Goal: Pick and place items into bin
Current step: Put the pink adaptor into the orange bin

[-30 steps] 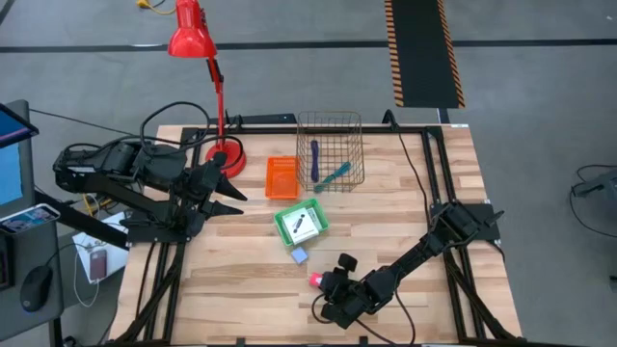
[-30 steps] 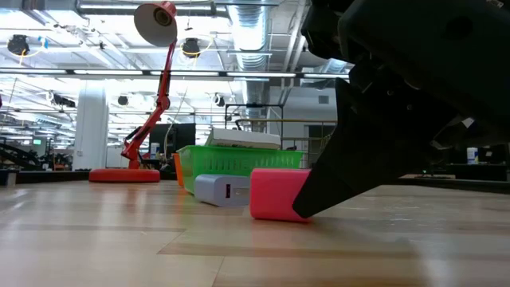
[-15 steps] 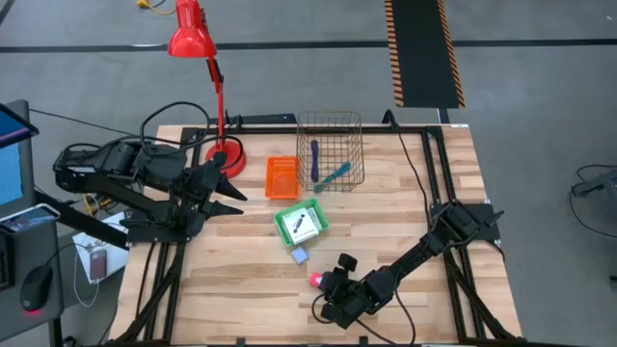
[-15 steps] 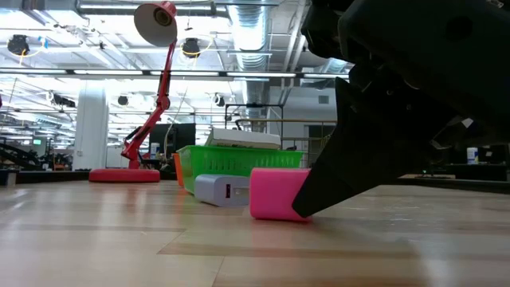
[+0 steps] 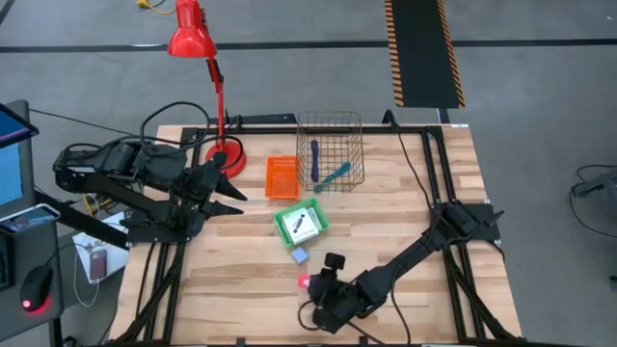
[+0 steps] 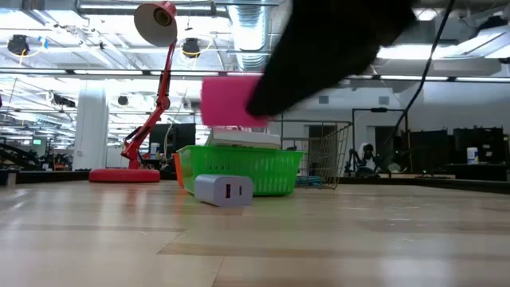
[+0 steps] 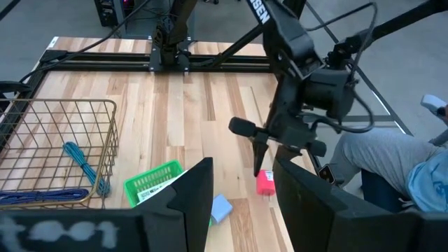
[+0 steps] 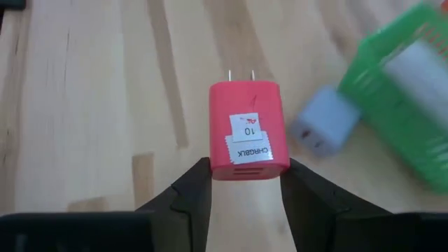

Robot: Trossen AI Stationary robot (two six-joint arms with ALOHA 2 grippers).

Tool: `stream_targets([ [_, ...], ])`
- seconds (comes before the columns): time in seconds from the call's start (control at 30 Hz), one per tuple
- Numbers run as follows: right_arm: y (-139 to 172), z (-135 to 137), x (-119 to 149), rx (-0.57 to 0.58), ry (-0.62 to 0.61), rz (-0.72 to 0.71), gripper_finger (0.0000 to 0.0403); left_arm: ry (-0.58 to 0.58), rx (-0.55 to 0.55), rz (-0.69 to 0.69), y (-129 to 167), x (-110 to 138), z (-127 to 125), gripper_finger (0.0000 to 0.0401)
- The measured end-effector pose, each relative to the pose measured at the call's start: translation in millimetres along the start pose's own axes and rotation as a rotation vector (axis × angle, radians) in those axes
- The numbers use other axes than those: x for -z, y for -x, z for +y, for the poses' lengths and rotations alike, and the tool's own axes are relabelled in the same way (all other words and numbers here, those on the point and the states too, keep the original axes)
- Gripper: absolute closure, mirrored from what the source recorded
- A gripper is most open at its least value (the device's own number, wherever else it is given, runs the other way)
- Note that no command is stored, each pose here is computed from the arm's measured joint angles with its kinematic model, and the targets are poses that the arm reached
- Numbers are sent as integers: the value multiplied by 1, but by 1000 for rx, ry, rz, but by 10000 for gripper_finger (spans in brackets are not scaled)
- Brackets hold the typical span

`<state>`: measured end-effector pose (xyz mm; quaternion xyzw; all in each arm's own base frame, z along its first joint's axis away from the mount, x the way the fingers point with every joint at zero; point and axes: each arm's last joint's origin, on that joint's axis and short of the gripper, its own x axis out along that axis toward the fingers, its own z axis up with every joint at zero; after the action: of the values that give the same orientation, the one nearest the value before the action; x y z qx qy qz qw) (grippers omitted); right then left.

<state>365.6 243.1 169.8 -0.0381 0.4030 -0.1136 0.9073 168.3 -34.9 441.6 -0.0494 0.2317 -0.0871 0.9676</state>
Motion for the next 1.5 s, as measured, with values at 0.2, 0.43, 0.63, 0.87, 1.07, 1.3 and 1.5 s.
stream_targets([
  [0.2,12,-19,-43,62,114,12,270,0,0,0,0,0,0,262],
  [0.43,19,-62,-96,112,216,28,270,0,0,0,0,0,0,262],
  [0.63,12,-115,-135,93,242,40,270,0,-2,14,0,1,0,262],
  [0.87,-10,-184,-155,78,210,75,270,0,-2,17,0,2,0,262],
  [1.07,-28,-240,-159,54,155,110,270,2,-6,41,0,4,1,262],
  [1.3,-39,-289,-160,24,96,118,265,17,-6,41,0,4,1,262],
  [1.5,-43,-314,-159,-9,60,109,267,17,-6,41,0,4,1,262],
])
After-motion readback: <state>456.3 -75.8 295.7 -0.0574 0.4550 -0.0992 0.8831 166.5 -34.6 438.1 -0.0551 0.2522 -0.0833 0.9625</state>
